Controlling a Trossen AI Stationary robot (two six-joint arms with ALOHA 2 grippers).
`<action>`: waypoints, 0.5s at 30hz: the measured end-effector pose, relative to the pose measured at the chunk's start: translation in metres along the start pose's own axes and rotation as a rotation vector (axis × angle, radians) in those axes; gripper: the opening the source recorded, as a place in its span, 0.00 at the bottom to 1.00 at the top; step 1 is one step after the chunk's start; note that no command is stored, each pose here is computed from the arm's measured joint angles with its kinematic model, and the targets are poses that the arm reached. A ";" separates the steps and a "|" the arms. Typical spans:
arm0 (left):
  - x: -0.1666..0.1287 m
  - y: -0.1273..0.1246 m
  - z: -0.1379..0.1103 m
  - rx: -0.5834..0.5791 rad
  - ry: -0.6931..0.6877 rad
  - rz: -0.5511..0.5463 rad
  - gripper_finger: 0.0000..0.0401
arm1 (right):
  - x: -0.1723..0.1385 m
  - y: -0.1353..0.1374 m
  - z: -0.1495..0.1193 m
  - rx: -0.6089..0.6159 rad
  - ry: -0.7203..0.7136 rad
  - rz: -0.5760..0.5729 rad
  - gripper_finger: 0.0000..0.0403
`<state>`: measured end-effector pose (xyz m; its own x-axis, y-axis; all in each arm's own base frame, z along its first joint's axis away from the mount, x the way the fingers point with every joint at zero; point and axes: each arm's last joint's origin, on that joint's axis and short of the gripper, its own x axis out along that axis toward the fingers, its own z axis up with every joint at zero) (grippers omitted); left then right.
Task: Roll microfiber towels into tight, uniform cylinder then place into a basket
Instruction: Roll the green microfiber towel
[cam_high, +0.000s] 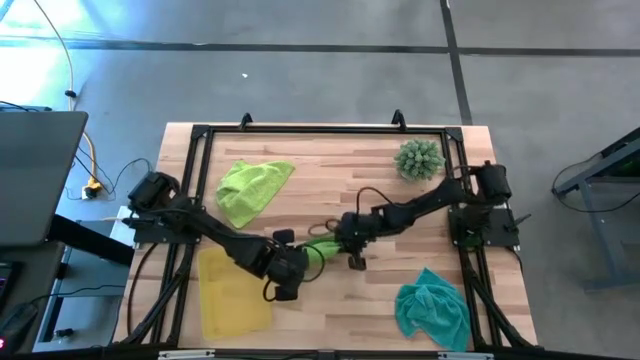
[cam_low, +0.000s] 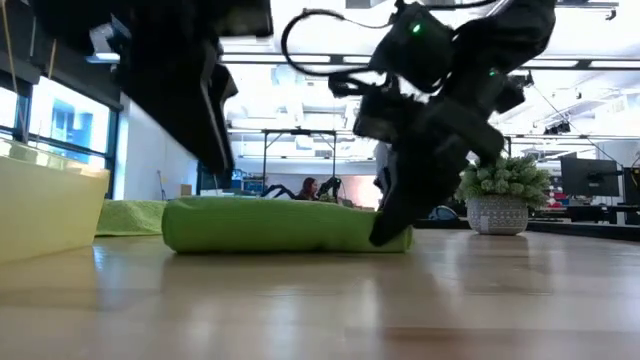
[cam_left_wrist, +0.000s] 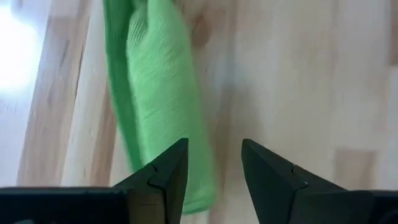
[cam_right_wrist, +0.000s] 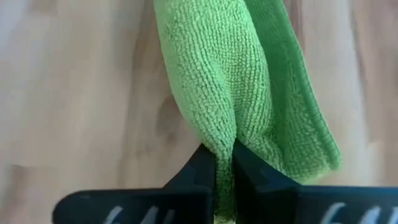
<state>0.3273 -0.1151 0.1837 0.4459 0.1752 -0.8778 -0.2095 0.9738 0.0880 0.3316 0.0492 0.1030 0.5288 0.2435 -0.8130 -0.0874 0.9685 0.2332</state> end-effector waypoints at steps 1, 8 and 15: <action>-0.002 -0.002 0.001 0.001 -0.010 0.004 0.34 | -0.001 -0.004 0.001 0.054 0.004 0.034 0.01; -0.002 0.001 0.002 0.019 -0.051 0.078 0.34 | -0.006 -0.027 0.003 0.355 0.043 0.228 0.00; 0.012 0.016 -0.004 0.007 -0.038 0.135 0.34 | -0.011 -0.043 0.002 0.543 0.083 0.313 0.01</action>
<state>0.3260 -0.0976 0.1724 0.4465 0.3104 -0.8392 -0.2637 0.9419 0.2081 0.3314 0.0051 0.1030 0.4782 0.5358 -0.6959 0.2253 0.6910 0.6868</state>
